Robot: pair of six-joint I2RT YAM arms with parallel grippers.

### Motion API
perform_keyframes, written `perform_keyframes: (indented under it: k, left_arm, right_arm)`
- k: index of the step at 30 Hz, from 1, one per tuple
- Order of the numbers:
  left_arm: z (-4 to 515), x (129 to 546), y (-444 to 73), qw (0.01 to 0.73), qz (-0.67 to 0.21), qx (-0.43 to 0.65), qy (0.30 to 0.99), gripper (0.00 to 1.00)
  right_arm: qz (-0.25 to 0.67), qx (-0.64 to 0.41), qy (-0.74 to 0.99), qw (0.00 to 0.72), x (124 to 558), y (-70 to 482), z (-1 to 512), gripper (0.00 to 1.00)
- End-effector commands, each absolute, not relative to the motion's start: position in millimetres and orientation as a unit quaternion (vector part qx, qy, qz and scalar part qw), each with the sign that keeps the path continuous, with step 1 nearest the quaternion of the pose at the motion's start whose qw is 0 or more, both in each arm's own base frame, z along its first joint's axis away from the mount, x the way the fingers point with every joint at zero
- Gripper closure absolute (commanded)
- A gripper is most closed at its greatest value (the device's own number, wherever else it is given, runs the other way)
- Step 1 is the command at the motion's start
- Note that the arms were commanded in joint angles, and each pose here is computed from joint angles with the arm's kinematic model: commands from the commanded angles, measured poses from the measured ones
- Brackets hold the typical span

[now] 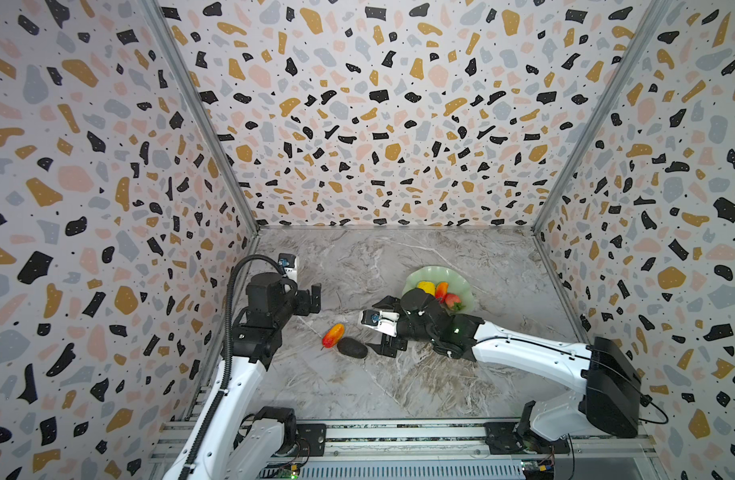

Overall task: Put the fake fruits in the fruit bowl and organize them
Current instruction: 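Move the right gripper back over the dark avocado, then close the right gripper on the dark avocado and lift it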

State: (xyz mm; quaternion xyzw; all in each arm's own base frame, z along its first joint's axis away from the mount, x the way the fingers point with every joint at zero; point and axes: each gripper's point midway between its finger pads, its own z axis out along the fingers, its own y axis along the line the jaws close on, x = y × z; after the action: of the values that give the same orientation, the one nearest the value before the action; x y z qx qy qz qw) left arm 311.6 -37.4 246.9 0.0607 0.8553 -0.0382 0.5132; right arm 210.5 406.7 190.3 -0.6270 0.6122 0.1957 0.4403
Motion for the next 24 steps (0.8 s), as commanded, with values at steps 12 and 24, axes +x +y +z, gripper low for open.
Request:
perform_keyframes:
  k: [12, 24]
  left_arm:
    - [252.1, 314.4, -35.5, 0.528, -0.036, 0.057, 0.846, 0.00]
    - [252.3, 314.4, -34.9, 0.529, -0.034, 0.056, 0.846, 0.00]
  right_arm:
    - [0.250, -0.625, 0.642, 0.367, 214.0, 476.9, 138.6, 0.26]
    - [0.250, -0.624, 0.676, 0.301, 207.6, 474.1, 91.0, 0.39]
